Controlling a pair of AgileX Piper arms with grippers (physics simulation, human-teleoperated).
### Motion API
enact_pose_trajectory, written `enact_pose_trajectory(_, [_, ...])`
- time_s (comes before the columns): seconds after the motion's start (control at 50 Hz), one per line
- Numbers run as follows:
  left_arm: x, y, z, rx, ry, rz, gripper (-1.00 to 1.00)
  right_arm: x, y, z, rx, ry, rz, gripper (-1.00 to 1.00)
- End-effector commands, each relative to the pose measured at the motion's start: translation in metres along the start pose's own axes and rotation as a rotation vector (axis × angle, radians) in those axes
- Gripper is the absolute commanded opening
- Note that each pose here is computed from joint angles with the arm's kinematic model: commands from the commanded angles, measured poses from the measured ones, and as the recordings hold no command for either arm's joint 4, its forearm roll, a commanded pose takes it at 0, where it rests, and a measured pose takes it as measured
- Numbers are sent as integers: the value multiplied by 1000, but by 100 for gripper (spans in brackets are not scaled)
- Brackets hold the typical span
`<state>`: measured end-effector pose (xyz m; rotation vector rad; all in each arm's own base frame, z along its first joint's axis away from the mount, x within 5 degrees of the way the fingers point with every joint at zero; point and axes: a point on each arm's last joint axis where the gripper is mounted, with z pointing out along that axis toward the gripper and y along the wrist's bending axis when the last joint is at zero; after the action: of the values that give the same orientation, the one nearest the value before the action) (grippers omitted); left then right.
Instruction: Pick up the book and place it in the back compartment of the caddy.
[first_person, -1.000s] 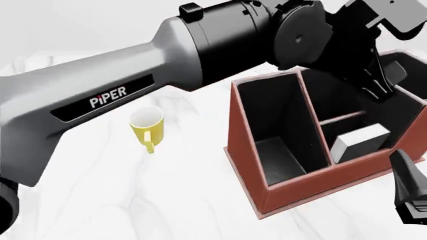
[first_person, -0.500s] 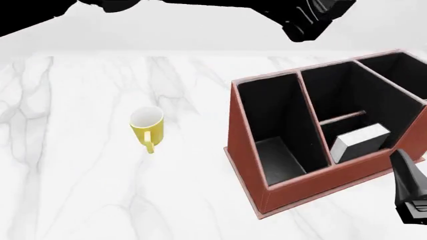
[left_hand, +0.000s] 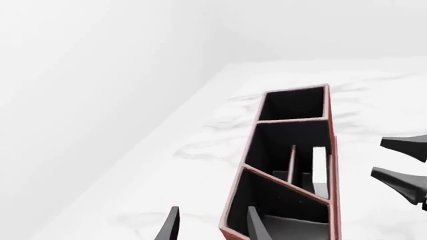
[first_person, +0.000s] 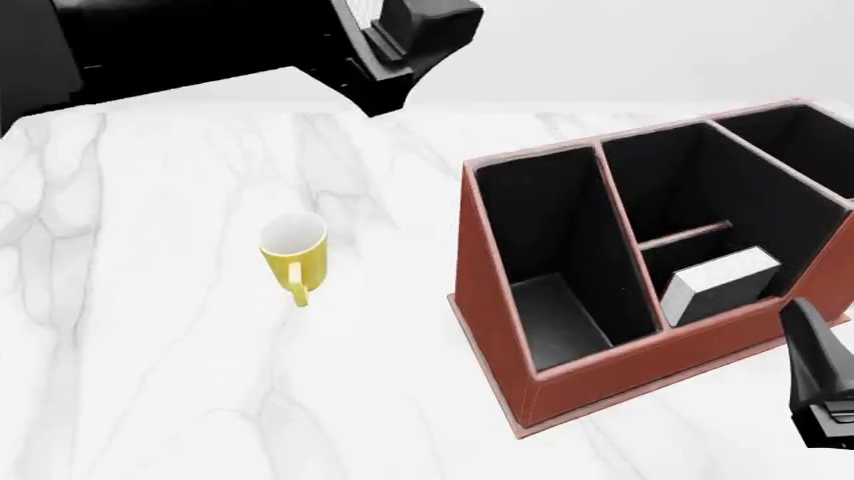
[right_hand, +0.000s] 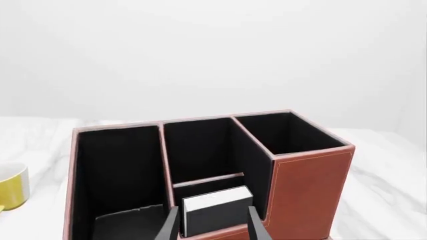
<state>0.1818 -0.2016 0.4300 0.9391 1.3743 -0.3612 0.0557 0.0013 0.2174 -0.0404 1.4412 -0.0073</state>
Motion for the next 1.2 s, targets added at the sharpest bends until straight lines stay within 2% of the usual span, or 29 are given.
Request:
enact_pose_trajectory(0.02, [26,4,-21,-52,4,-51,100,0,0,0,2,2,-2,100])
enact_pose_trajectory(0.08, [28,13,-28,-98,-5,-71,100,0,0,0,0,0,-2,100])
enact_pose_trajectory(0.16, [42,10,-29,-97,26,-42,100,1,0,0,0,11,5,100])
enact_pose_trajectory(0.18, [39,14,-31,-114,15,-80,100,2,0,0,6,18,17,100])
enact_pose_trajectory(0.22, [41,14,-32,-116,18,-72,100,3,1,0,-18,37,16,100])
enact_pose_trajectory(0.28, [46,11,-32,-110,24,-81,100,5,2,10,-30,82,80,100])
enact_pose_trajectory(0.36, [53,8,-31,-107,31,-91,100,-10,3,17,-45,51,34,100])
enact_pose_trajectory(0.42, [56,8,-33,-110,32,-106,100,-43,4,15,-78,-3,21,100])
enact_pose_trajectory(0.44, [57,8,-33,-110,32,-106,100,-44,4,15,-78,-3,21,100])
enact_pose_trajectory(0.56, [64,8,-37,-128,24,-133,100,-124,2,3,-118,-149,-52,100])
enact_pose_trajectory(0.62, [68,9,-39,-139,22,-141,100,-153,0,-1,-123,-203,-79,100])
enact_pose_trajectory(0.64, [68,9,-39,-139,22,-141,100,-153,0,-1,-123,-203,-79,100])
enact_pose_trajectory(0.66, [70,8,-40,-142,23,-146,100,-172,-2,-8,-122,-242,-89,100])
enact_pose_trajectory(0.68, [70,8,-41,-142,23,-146,100,-172,-2,-8,-122,-242,-89,100])
enact_pose_trajectory(0.72, [71,9,-42,-147,23,-150,100,-188,-4,-16,-114,-275,-93,100])
enact_pose_trajectory(0.82, [72,8,-46,-150,17,-161,100,-242,-12,-57,-74,-383,-85,100])
enact_pose_trajectory(0.84, [69,8,-48,-148,7,-191,100,-255,-13,-70,-59,-412,-84,100])
enact_pose_trajectory(0.86, [69,8,-47,-149,9,-190,100,-264,-14,-79,-51,-430,-80,100])
enact_pose_trajectory(0.9, [71,8,-47,-151,13,-180,100,-271,-15,-88,-44,-449,-83,100])
enact_pose_trajectory(0.98, [72,8,-48,-151,13,-180,100,-301,-18,-139,-10,-538,-102,100])
enact_pose_trajectory(1.02, [73,7,-48,-150,12,-184,100,-317,-26,-174,-44,-579,-54,100])
enact_pose_trajectory(1.04, [73,7,-48,-150,12,-184,100,-317,-26,-175,-44,-579,-54,100])
enact_pose_trajectory(1.06, [75,6,-48,-147,16,-185,100,-327,-35,-206,-64,-620,-47,100])
enact_pose_trajectory(1.08, [75,6,-48,-147,16,-185,100,-327,-35,-206,-65,-620,-47,100])
enact_pose_trajectory(1.1, [76,5,-46,-143,20,-183,100,-333,-46,-241,-67,-666,-89,100])
enact_pose_trajectory(1.12, [76,5,-46,-143,20,-183,100,-334,-47,-241,-67,-666,-89,100])
enact_pose_trajectory(1.2, [75,4,-46,-139,15,-185,100,-330,-70,-289,-58,-731,-196,100])
